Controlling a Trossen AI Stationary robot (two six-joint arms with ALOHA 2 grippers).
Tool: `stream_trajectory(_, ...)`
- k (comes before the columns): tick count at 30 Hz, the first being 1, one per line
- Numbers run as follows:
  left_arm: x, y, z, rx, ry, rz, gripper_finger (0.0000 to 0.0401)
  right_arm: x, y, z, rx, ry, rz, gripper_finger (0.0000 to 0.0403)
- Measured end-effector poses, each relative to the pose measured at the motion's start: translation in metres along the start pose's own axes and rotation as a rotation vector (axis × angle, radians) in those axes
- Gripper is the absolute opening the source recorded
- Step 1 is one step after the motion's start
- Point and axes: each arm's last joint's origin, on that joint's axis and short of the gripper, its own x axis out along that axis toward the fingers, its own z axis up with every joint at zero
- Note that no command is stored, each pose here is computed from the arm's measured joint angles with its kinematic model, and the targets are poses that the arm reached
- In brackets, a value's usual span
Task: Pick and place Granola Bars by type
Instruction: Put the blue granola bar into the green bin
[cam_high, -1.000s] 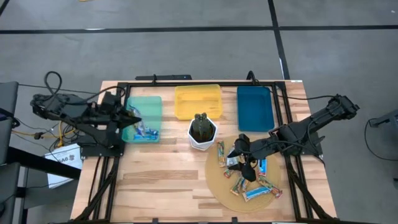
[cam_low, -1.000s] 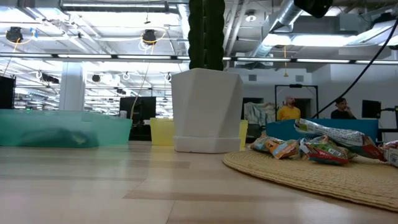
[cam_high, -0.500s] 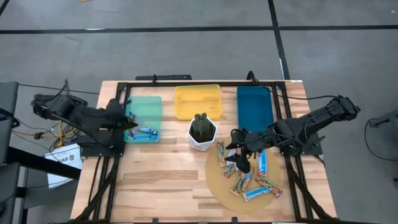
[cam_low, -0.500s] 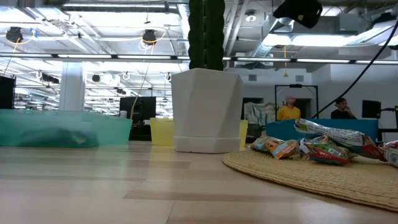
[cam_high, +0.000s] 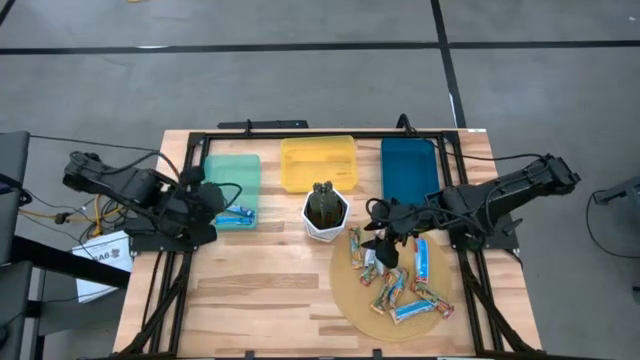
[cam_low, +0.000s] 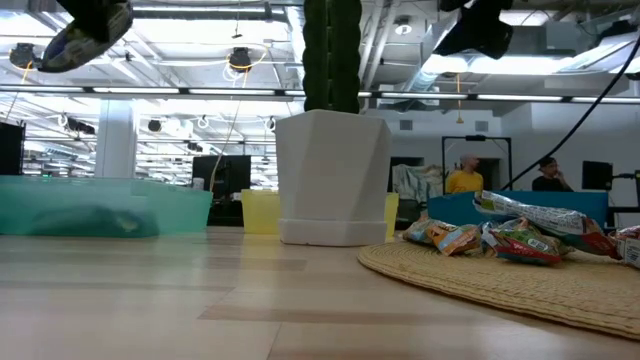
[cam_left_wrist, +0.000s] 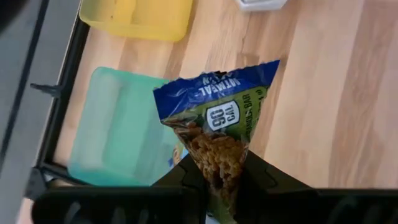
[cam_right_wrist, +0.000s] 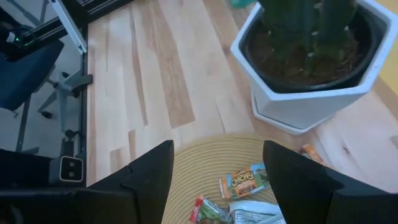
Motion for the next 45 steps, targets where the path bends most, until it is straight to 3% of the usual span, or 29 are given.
stream_trajectory(12, 0.005, -0.001, 0.0, 0.049, 0.039, 0.024, 0.0039, 0.001, -0.005, 0.003, 0.015, -0.007, -0.015, 0.024)
stream_trajectory(20, 0.043, 0.002, -0.01, 0.095, 0.202, 0.031, 0.0039, 0.001, -0.005, 0.003, 0.015, -0.004, -0.017, 0.024)
stream_trajectory(32, 0.102, 0.009, -0.015, 0.255, 0.222, -0.023, 0.0039, 0.001, -0.005, 0.003, 0.014, -0.006, -0.022, 0.024)
stream_trajectory(39, 0.131, 0.015, -0.024, 0.27, 0.231, -0.077, 0.0039, 0.001, -0.005, 0.003, 0.014, -0.006, -0.022, 0.024)
stream_trajectory(45, 0.144, 0.021, -0.014, 0.302, 0.241, -0.083, 0.0039, 0.001, -0.008, 0.004, 0.024, -0.01, -0.032, 0.024)
